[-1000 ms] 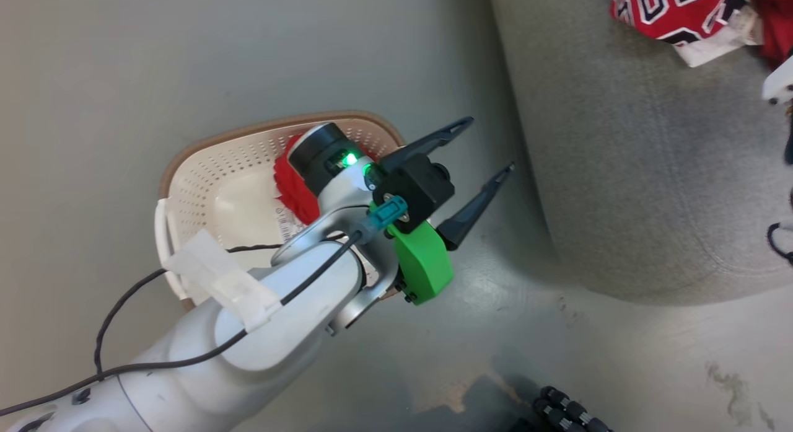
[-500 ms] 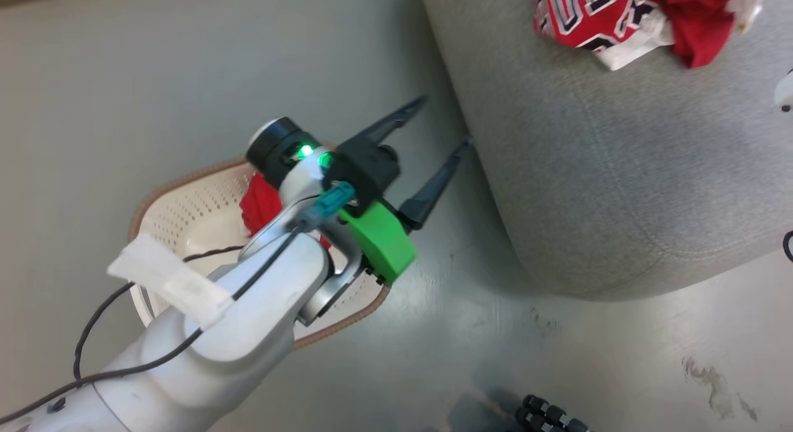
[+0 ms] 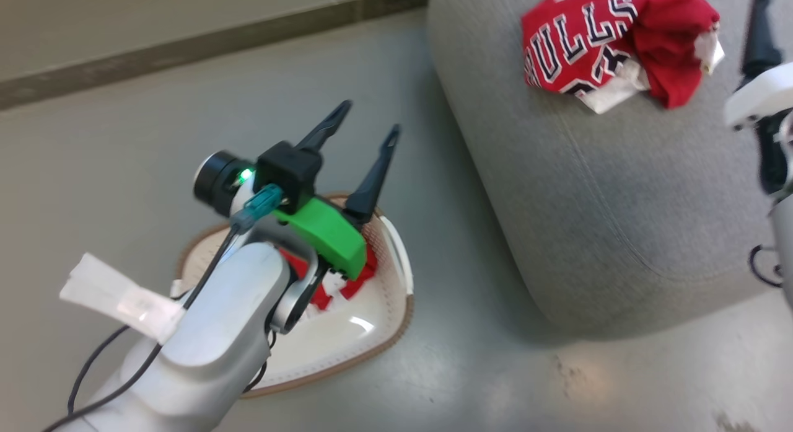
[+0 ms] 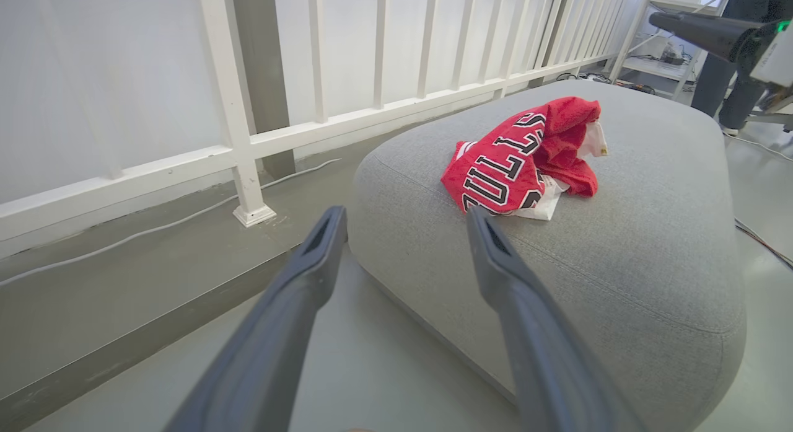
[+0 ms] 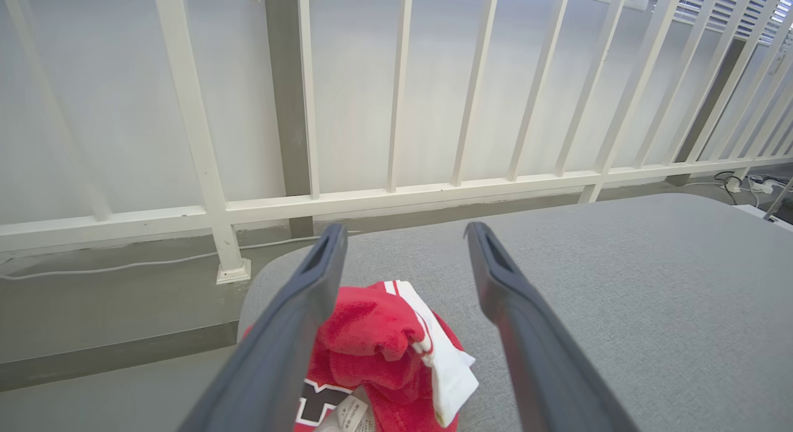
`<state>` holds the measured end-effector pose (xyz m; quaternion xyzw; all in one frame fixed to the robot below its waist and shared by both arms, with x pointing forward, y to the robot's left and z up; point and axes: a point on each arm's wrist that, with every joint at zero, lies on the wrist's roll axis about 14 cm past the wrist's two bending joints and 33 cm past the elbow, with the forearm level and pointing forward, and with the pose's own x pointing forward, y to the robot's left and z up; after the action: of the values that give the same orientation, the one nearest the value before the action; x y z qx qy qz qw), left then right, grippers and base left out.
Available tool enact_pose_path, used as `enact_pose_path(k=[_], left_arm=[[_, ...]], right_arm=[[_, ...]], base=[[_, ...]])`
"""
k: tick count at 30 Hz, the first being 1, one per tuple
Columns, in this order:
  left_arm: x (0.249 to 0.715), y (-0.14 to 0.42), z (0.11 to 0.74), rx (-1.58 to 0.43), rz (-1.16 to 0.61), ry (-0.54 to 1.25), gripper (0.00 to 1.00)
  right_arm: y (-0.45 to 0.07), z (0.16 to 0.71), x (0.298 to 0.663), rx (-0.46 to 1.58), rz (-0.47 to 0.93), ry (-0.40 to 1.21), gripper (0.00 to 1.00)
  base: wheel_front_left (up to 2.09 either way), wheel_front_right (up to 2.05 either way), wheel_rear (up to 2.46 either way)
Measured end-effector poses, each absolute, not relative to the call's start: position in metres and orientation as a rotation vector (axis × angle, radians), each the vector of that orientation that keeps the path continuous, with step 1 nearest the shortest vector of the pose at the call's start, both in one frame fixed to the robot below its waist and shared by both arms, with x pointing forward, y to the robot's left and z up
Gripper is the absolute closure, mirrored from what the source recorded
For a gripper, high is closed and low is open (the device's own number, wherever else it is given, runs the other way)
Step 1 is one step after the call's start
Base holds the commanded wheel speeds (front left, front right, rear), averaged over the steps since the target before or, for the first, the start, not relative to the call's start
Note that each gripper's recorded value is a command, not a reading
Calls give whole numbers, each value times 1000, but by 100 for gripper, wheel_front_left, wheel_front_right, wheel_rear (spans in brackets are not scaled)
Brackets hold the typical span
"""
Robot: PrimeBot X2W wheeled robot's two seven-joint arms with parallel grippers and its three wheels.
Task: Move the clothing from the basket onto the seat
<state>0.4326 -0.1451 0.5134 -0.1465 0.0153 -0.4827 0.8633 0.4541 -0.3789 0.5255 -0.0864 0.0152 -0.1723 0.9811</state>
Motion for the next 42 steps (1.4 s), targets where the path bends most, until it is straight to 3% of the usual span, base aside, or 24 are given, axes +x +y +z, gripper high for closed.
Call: enact_pose_path(k=[12, 28, 36, 42], left_arm=[[445, -45, 492, -258, -667, 103, 0], [410, 99, 503, -250, -262, 58, 0], [385, 154, 518, -242, -118, -21, 0], [370, 169, 517, -232, -73, -38, 0]], right_arm=[[-289, 509, 462, -52, -152, 14, 0], [-174, 508, 434, 106, 43, -21, 0], [-136, 516, 411, 128, 115, -55, 0], [-135, 508, 393, 131, 101, -44, 0]], base=[[0, 0, 0], [0, 0, 0], [0, 0, 0], [0, 0, 0]])
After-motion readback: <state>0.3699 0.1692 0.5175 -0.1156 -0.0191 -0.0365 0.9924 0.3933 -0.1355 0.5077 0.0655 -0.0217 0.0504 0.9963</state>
